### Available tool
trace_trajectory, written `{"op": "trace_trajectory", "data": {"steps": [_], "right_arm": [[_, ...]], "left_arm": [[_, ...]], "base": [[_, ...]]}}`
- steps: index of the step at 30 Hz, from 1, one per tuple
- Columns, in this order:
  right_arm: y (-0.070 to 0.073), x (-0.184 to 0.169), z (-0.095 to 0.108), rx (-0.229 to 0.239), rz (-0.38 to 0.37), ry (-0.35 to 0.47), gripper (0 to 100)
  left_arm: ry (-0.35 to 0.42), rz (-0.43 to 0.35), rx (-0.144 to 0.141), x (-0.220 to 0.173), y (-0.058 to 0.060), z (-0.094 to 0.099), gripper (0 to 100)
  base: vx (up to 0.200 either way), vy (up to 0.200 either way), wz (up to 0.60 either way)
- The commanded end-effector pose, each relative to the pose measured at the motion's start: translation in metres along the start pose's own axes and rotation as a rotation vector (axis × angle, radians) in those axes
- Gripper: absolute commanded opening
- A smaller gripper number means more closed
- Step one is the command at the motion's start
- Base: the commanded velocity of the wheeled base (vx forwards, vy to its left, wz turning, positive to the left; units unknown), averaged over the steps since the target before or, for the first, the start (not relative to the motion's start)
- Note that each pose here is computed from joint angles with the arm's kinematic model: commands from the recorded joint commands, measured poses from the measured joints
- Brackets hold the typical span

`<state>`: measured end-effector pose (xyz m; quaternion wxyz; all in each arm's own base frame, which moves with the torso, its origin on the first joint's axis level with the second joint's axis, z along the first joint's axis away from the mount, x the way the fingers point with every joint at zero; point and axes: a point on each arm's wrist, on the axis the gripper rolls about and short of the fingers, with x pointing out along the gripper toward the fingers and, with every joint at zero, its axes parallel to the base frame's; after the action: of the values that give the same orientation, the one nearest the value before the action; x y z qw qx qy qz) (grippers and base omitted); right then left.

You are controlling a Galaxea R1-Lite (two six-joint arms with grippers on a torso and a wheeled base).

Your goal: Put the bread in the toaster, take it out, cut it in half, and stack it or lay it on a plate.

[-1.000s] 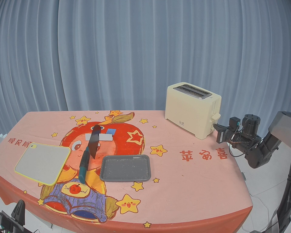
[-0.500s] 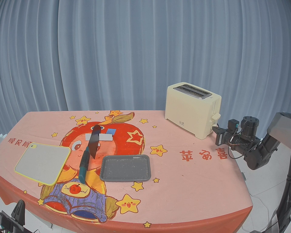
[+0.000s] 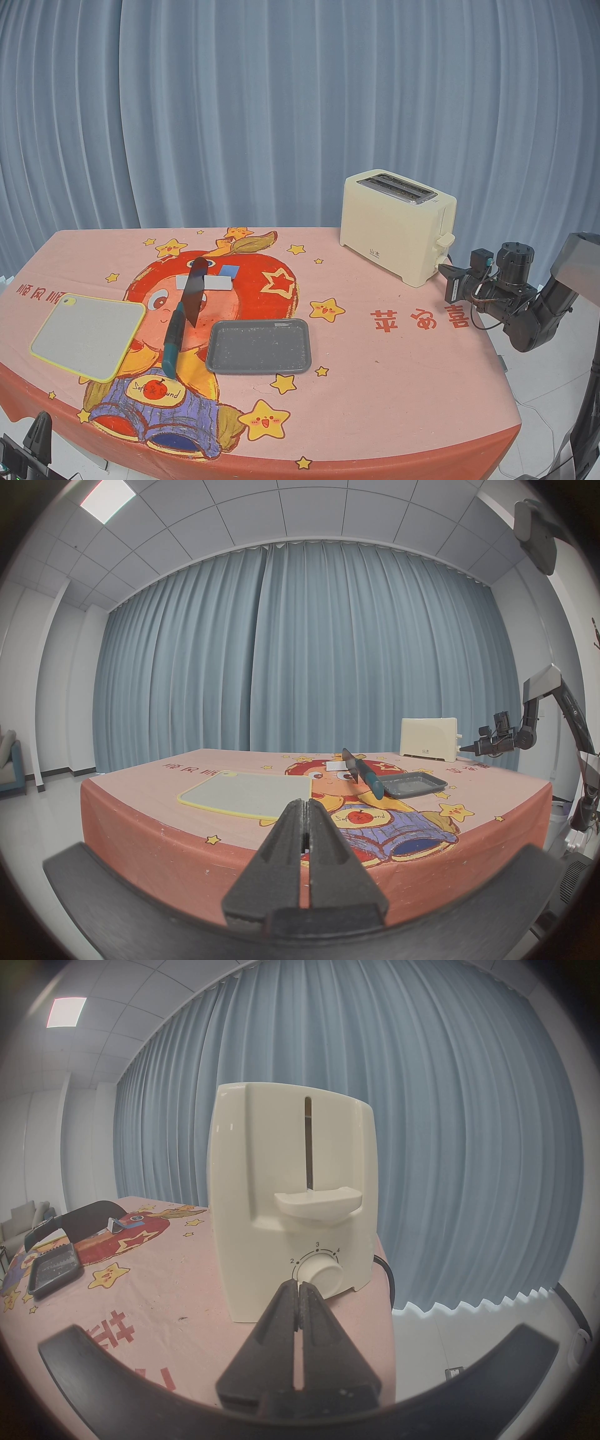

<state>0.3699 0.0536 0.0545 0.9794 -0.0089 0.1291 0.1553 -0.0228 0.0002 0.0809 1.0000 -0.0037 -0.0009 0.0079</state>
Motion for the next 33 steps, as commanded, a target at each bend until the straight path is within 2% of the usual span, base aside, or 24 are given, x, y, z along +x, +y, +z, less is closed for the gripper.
{"op": "trace_trajectory", "data": {"steps": [1, 22, 33], "right_arm": [[0.000, 0.000, 0.000, 0.000, 0.000, 0.001, 0], [0.001, -0.002, -0.005, 0.003, -0.013, 0.021, 0], [0.013, -0.005, -0.004, -0.007, 0.016, 0.014, 0]], "left_arm": [[0.019, 0.001, 0.000, 0.001, 0.000, -0.005, 0], [0.019, 0.001, 0.000, 0.001, 0.000, -0.005, 0], [0.019, 0.001, 0.000, 0.001, 0.000, -0.005, 0]], "base": [[0.000, 0.000, 0.00], [0.000, 0.000, 0.00], [0.000, 0.000, 0.00]]}}
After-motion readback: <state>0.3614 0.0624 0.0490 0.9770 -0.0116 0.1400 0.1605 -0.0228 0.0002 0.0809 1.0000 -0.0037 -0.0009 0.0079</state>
